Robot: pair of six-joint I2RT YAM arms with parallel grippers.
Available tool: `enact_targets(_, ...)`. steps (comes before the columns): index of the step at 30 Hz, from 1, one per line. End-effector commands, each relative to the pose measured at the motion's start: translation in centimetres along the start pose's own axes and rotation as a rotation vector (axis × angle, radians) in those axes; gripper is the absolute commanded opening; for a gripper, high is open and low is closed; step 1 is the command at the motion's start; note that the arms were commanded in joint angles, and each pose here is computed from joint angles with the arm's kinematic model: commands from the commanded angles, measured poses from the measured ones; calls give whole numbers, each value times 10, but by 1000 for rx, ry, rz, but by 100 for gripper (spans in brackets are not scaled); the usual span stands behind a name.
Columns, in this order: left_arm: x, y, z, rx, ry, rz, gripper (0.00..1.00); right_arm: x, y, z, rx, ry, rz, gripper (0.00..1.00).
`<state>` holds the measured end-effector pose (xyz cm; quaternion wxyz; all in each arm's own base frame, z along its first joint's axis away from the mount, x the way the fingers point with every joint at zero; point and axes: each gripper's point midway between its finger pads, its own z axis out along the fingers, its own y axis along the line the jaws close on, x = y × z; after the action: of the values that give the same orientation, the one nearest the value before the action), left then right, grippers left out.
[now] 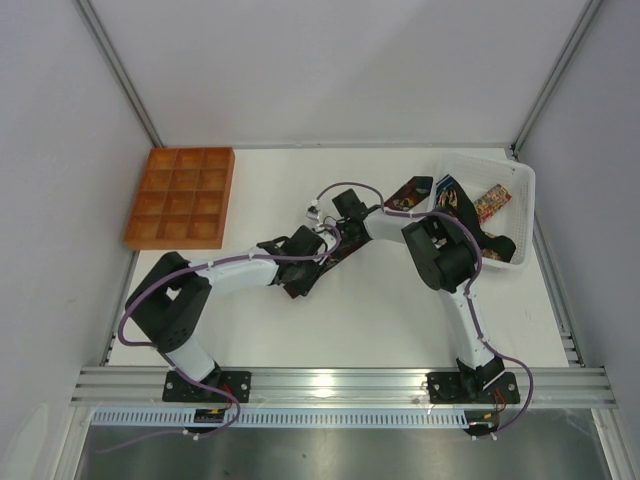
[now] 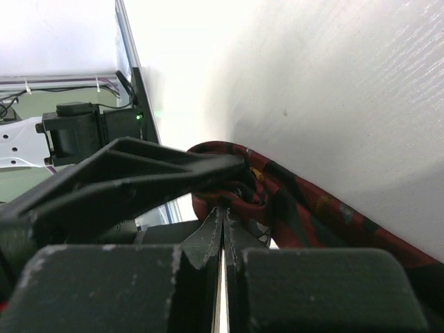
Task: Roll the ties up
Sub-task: Roll the tie
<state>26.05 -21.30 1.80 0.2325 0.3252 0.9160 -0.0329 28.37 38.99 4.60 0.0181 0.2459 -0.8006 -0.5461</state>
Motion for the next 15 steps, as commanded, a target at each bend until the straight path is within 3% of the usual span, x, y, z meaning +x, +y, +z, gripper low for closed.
enact_targets(1,-12,-1,-3,19,-21,-29,51,-14,26,-11,-9,-42,-78,3)
enact_targets(4,-9,-2,0,28,-1,-34,53,-17,26,-12,-11,-46,-82,3)
enact_targets(9,-11,1,1,33,-5,-52,32,-17,27,-11,-15,-41,-77,3)
enact_targets(11,-12,2,1,32,-6,-58,31,-15,28,-11,-19,-37,-81,3)
enact_targets(13,-12,2,1,29,-8,-60,35,-14,28,-11,-16,-37,-79,3)
enact_targets(14,-10,3,1,29,-2,-62,47,-14,29,-12,-16,-37,-79,3)
enact_targets(15,-10,2,1,32,-2,-62,48,-13,28,-12,-16,-36,-81,3)
